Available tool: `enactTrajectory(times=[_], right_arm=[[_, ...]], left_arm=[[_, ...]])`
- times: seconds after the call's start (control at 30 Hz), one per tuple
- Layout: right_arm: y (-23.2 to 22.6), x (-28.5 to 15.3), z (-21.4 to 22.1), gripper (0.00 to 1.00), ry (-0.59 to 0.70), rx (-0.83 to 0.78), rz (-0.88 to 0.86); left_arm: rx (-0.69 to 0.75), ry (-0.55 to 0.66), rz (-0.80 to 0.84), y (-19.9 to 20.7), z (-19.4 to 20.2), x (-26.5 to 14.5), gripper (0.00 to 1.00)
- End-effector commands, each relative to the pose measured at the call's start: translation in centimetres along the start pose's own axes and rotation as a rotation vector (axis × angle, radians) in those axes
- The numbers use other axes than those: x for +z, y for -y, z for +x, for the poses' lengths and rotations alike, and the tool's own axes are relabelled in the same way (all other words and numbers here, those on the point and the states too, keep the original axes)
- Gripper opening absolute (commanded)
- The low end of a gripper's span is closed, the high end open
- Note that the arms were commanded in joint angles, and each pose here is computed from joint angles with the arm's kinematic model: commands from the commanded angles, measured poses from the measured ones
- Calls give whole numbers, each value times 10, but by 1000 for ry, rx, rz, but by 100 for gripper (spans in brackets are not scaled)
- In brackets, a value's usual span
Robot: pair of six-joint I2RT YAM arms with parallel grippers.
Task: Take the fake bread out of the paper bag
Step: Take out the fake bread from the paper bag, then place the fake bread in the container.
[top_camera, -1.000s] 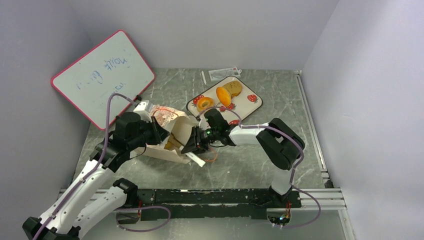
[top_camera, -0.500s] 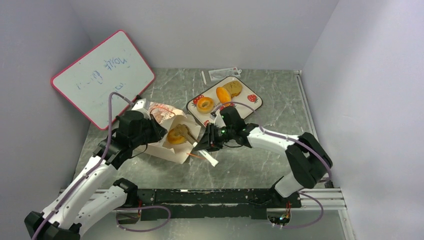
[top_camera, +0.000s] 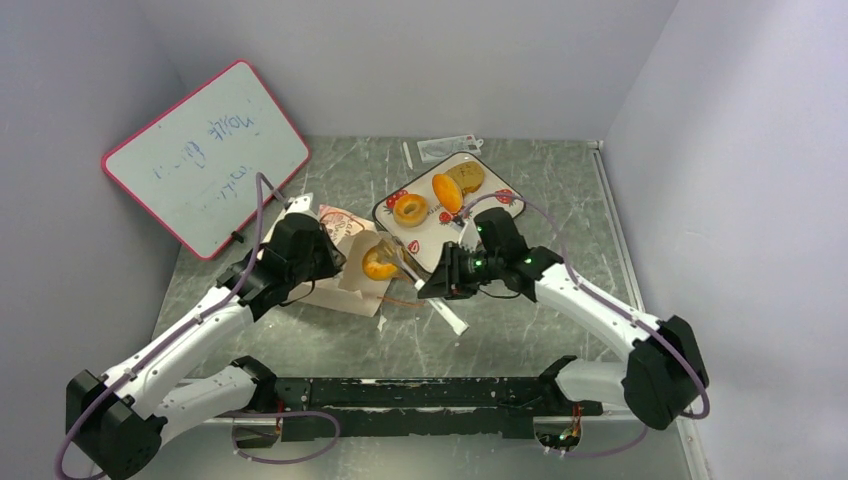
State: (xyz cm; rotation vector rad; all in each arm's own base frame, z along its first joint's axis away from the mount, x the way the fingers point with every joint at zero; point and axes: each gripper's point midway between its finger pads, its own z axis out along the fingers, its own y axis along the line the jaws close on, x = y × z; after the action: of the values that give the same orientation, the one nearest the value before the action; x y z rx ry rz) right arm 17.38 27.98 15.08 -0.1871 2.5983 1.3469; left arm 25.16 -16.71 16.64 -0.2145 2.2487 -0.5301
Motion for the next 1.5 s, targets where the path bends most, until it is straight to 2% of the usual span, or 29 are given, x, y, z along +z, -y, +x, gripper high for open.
enactTrajectory(times=[0.0,0.13,0.3,0.6,0.87,1.2,1.47], right_arm=[[-2,-28,-7,3,57,-66,47],[2,-48,-10,3,108,-69,94],[-1,-69,-30,3,247,-78,142],[-6,-88,-84,3,442,-77,234],[18,-108,-140,4,605,-28,326],[66,-119,-185,4,709,73,382],[53,-92,-205,4,590,-3,270]], left_arm=[[-58,94,-23,7,-24,-1,7],[-74,89,-67,-1,-21,-1,7],[-71,77,-74,-5,-17,-4,7],[-54,60,-56,-7,-12,-16,7],[-39,55,-32,-4,-14,-29,7],[-10,54,-25,-4,-19,-46,7],[-13,61,-30,-8,-18,-53,7]])
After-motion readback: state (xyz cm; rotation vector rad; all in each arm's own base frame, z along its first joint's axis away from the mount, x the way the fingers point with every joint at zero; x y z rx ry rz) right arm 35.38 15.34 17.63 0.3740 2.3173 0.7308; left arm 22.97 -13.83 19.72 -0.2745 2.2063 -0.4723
